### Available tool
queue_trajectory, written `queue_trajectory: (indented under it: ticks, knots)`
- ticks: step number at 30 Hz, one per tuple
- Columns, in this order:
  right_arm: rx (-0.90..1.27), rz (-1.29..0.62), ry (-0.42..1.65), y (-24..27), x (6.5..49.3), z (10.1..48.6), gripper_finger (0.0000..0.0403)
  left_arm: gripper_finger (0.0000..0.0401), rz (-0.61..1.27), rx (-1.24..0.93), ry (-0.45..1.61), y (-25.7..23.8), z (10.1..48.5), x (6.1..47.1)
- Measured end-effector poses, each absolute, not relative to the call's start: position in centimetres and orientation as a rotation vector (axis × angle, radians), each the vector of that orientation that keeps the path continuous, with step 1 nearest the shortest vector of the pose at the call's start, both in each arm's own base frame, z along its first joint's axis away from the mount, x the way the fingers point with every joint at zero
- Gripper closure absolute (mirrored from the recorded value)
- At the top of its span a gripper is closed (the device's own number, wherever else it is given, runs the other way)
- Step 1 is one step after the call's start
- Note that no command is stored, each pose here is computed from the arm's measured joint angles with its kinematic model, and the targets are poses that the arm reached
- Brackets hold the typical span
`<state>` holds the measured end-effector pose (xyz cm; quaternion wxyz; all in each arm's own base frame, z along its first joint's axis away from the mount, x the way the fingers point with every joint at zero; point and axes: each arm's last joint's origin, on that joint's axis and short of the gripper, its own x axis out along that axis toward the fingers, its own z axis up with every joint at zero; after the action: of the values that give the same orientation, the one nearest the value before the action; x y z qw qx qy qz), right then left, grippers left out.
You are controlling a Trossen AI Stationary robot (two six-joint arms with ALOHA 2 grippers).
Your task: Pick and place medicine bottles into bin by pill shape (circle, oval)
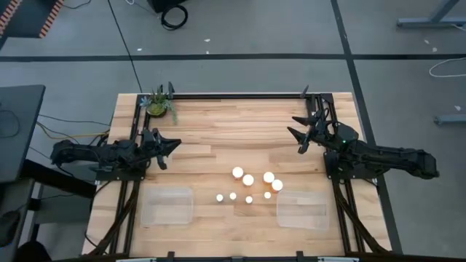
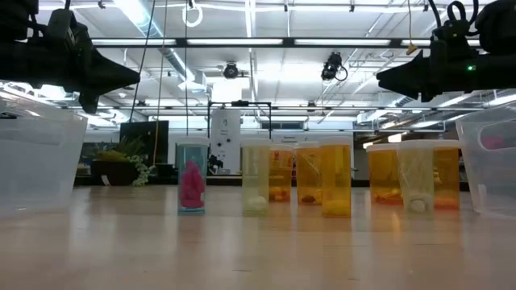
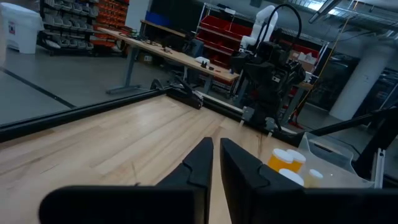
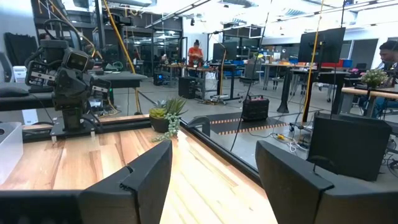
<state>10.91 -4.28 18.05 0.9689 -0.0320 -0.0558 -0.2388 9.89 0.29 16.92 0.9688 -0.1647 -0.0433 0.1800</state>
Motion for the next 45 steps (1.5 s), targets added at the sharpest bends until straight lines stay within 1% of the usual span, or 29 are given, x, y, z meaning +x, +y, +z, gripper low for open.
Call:
queue_trajectory:
  ticks: [7,17,26,36,45]
  knots:
    - [-0.065,-0.482,-0.112,-4.27,10.91,18.05,0.0164,0.0373,0.364,-0.333,-0.088,0.29,16.92,9.89]
    - [-0.065,-0.482,-0.112,-4.27,10.91,18.04,0.0164,0.0362,0.363,-0.333,-0.087,0.29,16.92,9.89]
    - [-0.065,-0.482,-0.112,-4.27,10.91,18.04,0.0164,0.0373,0.364,-0.332,-0.087,0.29,16.91,9.89]
    - [-0.065,-0.482,-0.113,-4.27,10.91,18.05,0.0164,0.0363,0.364,-0.333,-0.088,0.29,16.92,9.89]
    - [-0.065,-0.482,-0.113,-4.27,10.91,18.05,0.0164,0.0372,0.364,-0.333,-0.088,0.29,16.92,9.89]
